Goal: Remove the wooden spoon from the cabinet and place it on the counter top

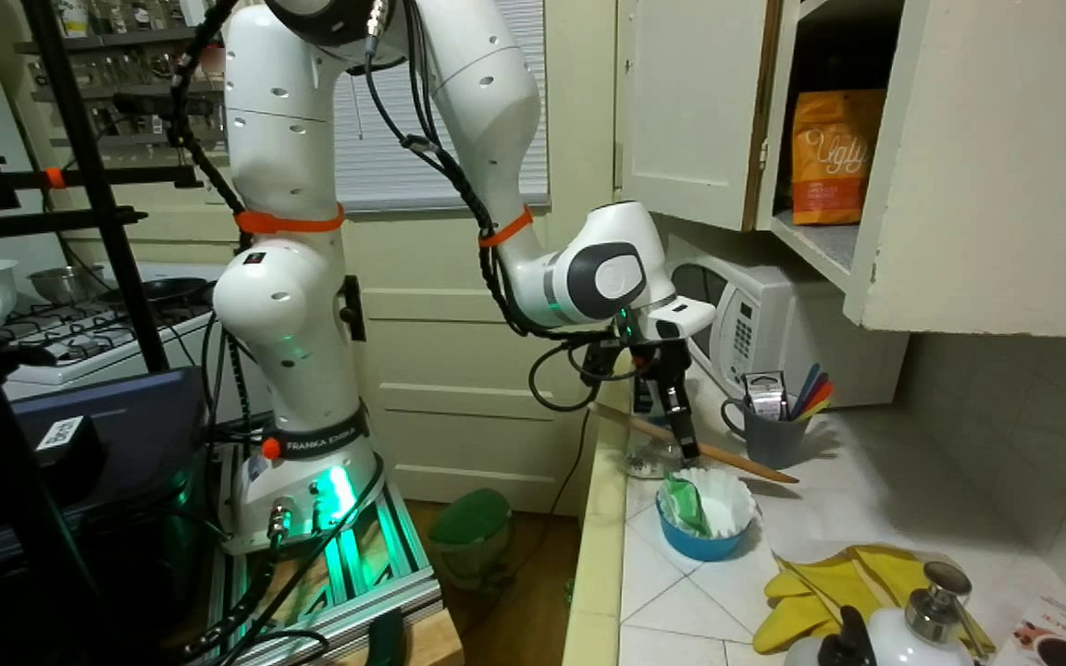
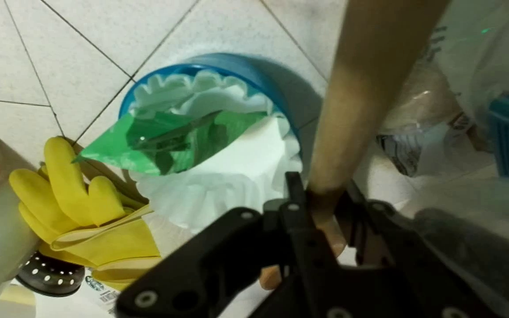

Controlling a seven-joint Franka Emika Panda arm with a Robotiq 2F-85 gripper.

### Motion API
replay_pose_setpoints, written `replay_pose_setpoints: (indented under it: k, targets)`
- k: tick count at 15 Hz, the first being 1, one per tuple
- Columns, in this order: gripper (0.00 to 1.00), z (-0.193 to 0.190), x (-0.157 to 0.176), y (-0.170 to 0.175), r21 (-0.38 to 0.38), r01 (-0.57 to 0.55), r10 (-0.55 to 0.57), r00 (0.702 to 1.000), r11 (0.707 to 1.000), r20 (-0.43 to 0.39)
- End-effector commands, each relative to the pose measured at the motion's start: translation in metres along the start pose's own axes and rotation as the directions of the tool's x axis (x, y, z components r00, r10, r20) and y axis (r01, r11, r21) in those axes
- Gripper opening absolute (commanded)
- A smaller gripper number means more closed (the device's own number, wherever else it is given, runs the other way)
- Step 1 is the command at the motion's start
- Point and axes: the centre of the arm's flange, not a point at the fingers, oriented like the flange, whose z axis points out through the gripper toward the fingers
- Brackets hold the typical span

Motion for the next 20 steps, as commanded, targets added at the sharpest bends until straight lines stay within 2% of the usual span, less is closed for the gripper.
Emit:
replay_pose_setpoints:
  k: [1,8,9,10,14,17,19,20]
  targets:
    - [0.06,0.010,-0.008,-0.016,-0.012,0.012,-0.012,1.000,1.000,0.018]
    - [0.06,0.022,-0.007,-0.018,-0.020,-0.014,0.015,0.999,1.000,0.043]
    - [0.47,0.022,-0.007,-0.018,-0.025,-0.015,0.016,0.999,1.000,0.042]
    - [0.48,0.022,-0.006,-0.019,-0.024,-0.018,0.019,0.999,1.000,0.043]
    - [0.77,0.018,-0.005,-0.020,-0.018,-0.022,0.022,0.999,1.000,0.037]
    - [0.99,-0.005,-0.001,-0.018,-0.011,-0.026,0.027,0.999,1.000,0.034]
    - [1.00,-0.033,0.003,-0.011,-0.015,-0.030,0.030,0.999,0.999,0.040]
    - [1.00,-0.048,0.007,-0.004,-0.050,-0.035,0.036,0.999,0.998,0.027]
